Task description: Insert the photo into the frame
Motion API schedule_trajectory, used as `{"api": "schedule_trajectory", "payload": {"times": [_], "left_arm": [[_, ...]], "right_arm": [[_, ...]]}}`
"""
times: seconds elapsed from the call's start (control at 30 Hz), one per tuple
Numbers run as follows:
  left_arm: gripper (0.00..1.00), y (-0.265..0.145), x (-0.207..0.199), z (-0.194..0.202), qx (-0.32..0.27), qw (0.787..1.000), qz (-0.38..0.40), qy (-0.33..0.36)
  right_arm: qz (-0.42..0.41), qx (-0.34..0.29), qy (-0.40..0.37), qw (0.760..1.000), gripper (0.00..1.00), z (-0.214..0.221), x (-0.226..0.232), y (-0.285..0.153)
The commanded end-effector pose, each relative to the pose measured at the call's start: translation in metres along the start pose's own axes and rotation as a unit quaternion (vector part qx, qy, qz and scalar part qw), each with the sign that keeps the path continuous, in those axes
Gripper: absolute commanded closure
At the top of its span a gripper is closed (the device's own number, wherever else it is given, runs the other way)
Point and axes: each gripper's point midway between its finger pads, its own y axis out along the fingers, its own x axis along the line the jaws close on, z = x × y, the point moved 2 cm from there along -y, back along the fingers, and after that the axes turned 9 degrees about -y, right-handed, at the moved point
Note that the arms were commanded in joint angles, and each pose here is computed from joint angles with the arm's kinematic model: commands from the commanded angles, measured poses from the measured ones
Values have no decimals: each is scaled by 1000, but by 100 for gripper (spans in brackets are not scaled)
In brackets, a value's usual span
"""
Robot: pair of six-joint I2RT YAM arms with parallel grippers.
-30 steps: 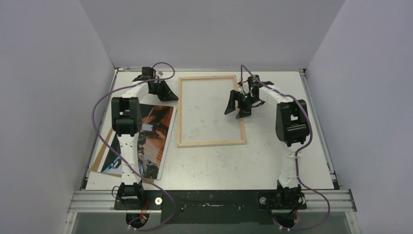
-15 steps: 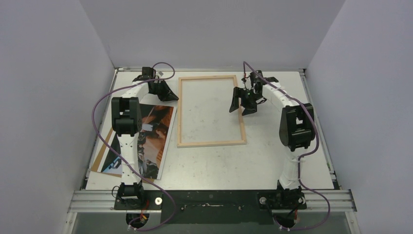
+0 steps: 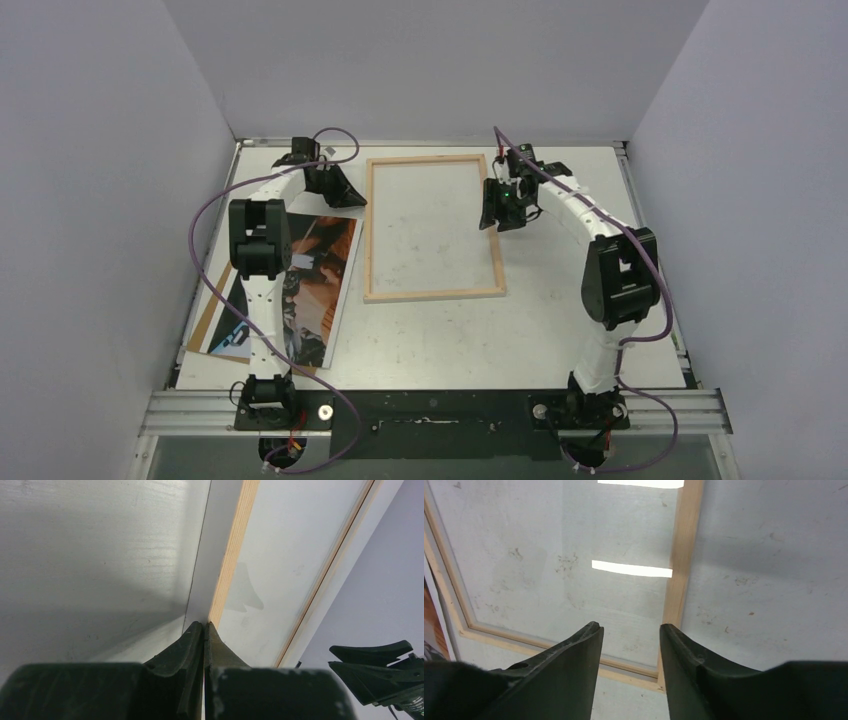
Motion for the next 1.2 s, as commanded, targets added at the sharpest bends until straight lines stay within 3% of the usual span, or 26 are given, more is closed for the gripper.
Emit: {"api": "schedule_trajectory", "payload": {"times": [0.0,0.1,0.23,0.5,0.57,0.73,0.87,1.0,1.17], "left_arm": [[100,-12,-4,-7,-27,999,-33,24],[98,-28,-23,-12,-39,998,-25,42],[95,-45,-37,-15,-47,997,-24,53],[87,-80,-36,-17,-73,994,-56,52],[80,-103,-22,-28,-99,991,-84,42],[50,-162,26,-27,-150,972,-179,25],[37,-200,75,-8,-162,960,-228,1],[35,-218,96,15,-166,957,-239,-19],[42,-221,92,44,-162,964,-207,-29]], "right_arm": [[27,-47,4,999,59,-11,17,1],[23,-43,-2,999,69,-7,32,17],[32,-31,0,999,74,-1,40,32],[71,-6,20,997,74,11,29,42],[78,-10,19,997,74,11,27,40],[60,-45,11,997,67,-4,37,24],[12,-56,-16,998,61,-13,60,25],[-36,-49,-42,997,58,-16,92,35],[-101,-75,-73,989,50,-36,142,40]]}}
